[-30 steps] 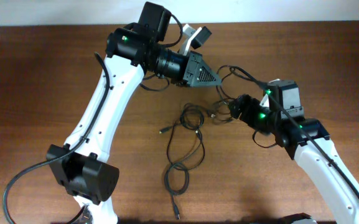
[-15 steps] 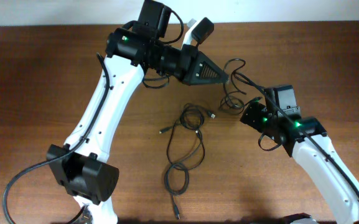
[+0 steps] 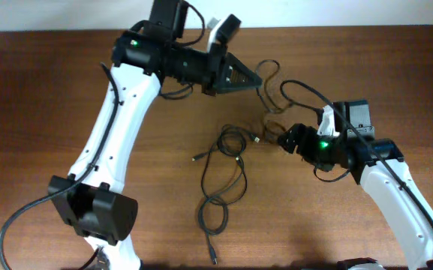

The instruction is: Untangle cables

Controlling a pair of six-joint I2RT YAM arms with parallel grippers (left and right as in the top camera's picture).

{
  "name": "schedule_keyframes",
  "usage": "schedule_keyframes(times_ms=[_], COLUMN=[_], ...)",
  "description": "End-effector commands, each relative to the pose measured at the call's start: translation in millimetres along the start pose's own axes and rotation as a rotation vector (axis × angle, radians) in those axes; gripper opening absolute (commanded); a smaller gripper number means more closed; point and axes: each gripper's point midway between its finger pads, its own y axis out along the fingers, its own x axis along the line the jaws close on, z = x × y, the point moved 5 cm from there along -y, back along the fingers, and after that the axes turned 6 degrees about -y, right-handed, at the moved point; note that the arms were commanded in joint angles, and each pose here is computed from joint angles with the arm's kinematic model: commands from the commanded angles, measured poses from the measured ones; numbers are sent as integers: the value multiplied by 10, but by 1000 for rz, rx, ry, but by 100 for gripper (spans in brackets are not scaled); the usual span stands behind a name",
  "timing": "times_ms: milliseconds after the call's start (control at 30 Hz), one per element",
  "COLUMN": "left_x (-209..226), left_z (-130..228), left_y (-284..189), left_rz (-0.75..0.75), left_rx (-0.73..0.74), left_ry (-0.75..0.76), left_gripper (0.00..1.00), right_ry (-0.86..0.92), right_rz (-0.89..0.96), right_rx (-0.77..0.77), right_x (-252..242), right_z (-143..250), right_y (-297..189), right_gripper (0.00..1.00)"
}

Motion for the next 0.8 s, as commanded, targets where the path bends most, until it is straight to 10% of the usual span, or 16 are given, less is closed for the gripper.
schedule_keyframes(times_ms=[0,333,767], left_x=[-111,-169,-322], left_z=[-31,-124,-355], left_y=[-204,-216,-214], left_rz=[-34,1,22], left_rx=[-71,-95,-160], left_ry=[-19,-442,-334], left_gripper=[0,0,0], right_ry=[-38,-221,-226], right_rz=[-74,46,81], right_rx=[30,-82,-194], right_x=[98,155,303], right_z=[20,-93,-210], right_y=[-9,78,117], right_gripper=[83,83,83])
